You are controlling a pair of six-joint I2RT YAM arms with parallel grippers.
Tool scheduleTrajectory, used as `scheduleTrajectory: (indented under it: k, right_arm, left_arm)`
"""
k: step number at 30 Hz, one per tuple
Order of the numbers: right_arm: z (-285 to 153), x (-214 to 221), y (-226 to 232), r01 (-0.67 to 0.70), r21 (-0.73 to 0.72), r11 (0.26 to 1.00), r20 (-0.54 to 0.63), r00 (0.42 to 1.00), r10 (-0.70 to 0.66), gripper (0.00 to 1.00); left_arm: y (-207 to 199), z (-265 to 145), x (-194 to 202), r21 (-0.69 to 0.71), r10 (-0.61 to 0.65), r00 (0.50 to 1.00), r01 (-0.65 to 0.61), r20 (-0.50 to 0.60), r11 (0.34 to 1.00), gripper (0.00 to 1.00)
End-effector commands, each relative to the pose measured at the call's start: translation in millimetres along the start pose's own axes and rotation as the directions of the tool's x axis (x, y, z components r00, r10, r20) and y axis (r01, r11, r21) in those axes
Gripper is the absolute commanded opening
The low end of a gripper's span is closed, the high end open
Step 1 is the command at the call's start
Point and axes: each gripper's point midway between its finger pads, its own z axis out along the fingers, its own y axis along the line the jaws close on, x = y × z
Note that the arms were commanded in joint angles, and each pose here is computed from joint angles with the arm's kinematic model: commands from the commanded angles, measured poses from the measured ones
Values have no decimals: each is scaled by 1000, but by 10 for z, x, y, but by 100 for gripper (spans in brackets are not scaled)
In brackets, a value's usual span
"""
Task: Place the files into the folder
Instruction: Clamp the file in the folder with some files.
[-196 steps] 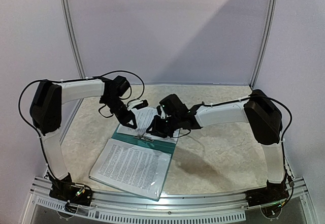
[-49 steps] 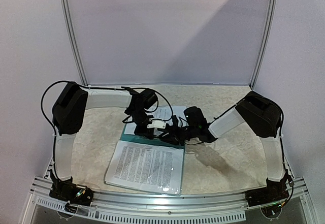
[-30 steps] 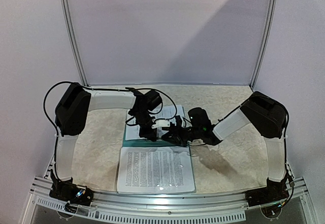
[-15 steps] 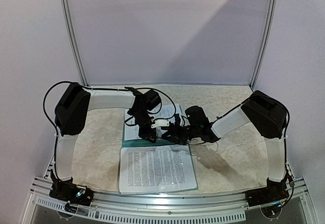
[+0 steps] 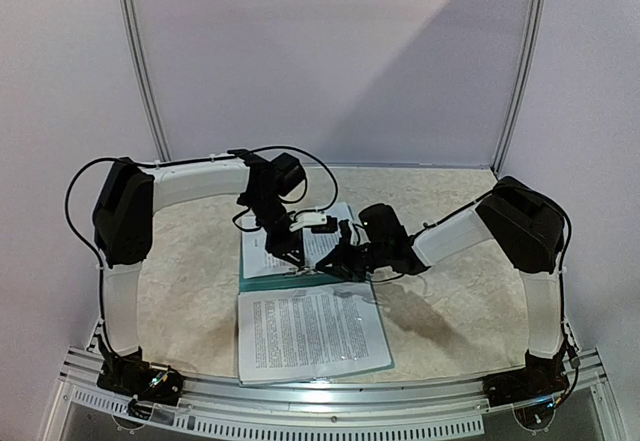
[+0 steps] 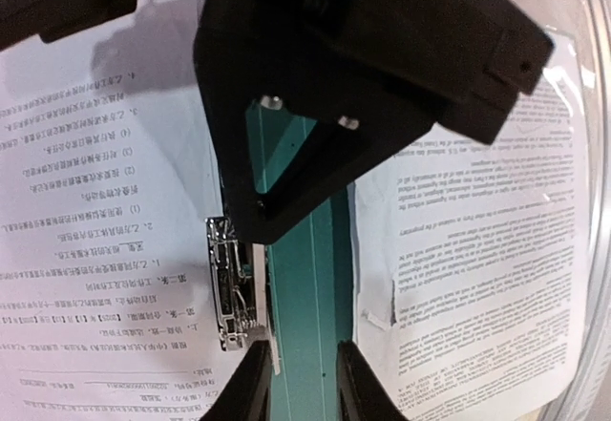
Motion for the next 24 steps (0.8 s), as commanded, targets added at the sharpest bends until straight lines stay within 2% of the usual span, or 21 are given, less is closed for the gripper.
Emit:
scheduleTrajectory:
  k: [1,6,12,20,24]
  right_arm:
    - [-57,480,-1390,-117,437,892,-51,987,155,1]
    - [-89,548,-1583,-129,491,861,-50,983,175,0]
    - [-145,610,-1741,-128,544,829,-51,981,185,0]
    - [-204,761,-1963,-139,594,793,-65,973,220,1]
    - [-205,789,-1962,-149,572,806,-66,972,227,2]
  left_arm:
    - [65,59,-40,4,-72,997,72,33,997,21]
    - [221,305,122,-38,-182,983,181,-29,983,13]
    - [231,352,197,-63,-218,976,216,-24,974,10]
    - [256,260,80,-43,-277,958,281,71,959,8]
    - [284,286,62,-30,-323,941,328,104,944,8]
